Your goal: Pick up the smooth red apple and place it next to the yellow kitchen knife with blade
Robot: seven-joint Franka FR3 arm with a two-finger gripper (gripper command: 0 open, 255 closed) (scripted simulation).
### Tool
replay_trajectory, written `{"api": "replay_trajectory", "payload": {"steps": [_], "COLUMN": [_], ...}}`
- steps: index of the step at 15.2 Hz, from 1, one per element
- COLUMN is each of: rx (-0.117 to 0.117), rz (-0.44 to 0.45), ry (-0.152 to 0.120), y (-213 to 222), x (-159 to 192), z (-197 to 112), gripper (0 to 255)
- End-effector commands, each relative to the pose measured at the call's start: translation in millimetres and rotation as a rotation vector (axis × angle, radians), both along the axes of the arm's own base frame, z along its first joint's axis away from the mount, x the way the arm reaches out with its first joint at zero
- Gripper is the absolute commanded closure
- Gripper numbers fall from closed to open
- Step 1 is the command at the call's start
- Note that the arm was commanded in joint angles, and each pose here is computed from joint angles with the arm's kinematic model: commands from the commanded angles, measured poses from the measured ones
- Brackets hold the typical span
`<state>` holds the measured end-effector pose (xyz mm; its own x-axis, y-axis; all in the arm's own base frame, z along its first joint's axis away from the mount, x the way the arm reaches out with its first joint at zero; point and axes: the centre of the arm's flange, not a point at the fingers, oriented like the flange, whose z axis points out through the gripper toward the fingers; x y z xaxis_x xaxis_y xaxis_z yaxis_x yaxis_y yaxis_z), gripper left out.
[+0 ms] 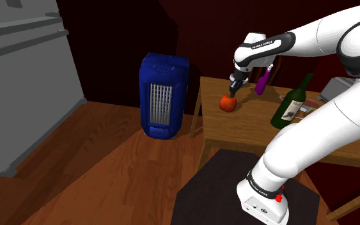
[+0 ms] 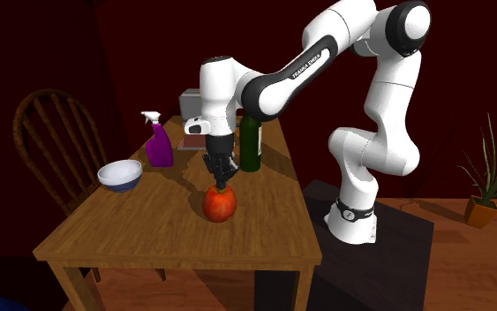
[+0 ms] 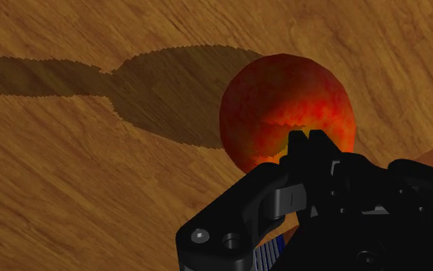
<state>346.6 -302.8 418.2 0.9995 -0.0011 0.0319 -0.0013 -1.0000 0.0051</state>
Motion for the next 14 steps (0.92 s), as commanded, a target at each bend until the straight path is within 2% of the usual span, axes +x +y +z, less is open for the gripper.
{"api": "replay_trajectory", "payload": {"steps": [1,14], "rx": [0.0,0.0], "rz": [0.0,0.0], "ry": [0.001,0.001], "y": [0,0], "x": [0,0], "z": [5,73], "gripper": [255,255]}}
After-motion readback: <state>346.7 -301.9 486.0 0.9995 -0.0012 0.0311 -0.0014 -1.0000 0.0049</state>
